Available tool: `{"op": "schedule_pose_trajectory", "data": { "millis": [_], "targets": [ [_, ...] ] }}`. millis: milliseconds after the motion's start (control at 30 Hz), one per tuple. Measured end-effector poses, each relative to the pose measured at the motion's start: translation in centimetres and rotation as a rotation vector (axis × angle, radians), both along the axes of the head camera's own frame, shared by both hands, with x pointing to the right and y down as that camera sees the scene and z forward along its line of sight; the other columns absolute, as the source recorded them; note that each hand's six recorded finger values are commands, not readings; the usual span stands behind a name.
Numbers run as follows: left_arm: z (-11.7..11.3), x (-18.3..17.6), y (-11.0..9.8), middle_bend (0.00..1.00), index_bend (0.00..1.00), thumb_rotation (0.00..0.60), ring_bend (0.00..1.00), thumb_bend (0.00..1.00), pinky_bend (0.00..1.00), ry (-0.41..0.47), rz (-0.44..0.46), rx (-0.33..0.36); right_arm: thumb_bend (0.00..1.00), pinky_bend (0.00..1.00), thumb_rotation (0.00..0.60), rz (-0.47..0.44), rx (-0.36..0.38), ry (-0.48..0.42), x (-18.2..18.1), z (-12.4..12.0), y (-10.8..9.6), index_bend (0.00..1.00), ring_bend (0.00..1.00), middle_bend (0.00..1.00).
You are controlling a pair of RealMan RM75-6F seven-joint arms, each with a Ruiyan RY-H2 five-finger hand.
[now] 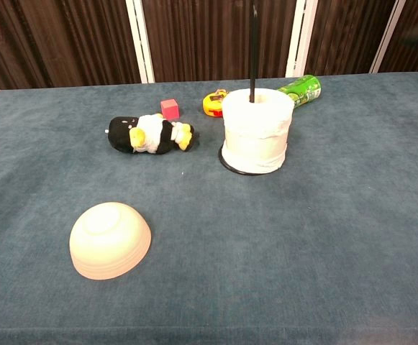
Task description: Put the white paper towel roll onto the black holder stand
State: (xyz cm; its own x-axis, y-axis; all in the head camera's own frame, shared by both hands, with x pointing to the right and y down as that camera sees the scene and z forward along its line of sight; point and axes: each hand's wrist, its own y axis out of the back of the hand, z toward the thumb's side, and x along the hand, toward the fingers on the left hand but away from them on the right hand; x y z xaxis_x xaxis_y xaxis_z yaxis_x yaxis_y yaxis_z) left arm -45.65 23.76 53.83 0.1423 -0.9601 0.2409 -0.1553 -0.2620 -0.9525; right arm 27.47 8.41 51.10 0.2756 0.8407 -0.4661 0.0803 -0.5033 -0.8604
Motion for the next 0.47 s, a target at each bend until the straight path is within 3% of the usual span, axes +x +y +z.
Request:
{"op": "schedule_pose_trajectory", "data": {
  "millis": [100,233,333,467],
  "targets": [
    [0.0,0.1,0.1,0.0,0.0,0.6,0.0,0.44,0.09,-0.006,0.004,0.001,0.16,0.0,0.6,0.031,0.077,0.057,3.9,0.0,4.9,0.0,0.0,0.0],
    [-0.1,0.2,0.1,0.0,0.0,0.6,0.0,0.44,0.08,-0.013,0.007,0.001,0.16,0.0,0.6,0.159,0.135,0.086,8.3,1.1,11.8,0.0,0.0,0.0],
    [-0.1,0.2,0.1,0.0,0.0,0.6,0.0,0.44,0.08,-0.013,0.007,0.001,0.16,0.0,0.6,0.209,0.143,0.082,9.2,2.1,14.2,0.0,0.0,0.0],
    [-0.1,0.2,0.1,0.0,0.0,0.6,0.0,0.44,0.08,-0.013,0.007,0.001,0.16,0.0,0.6,0.211,0.165,0.091,9.9,1.9,14.9,0.0,0.0,0.0]
  ]
}}
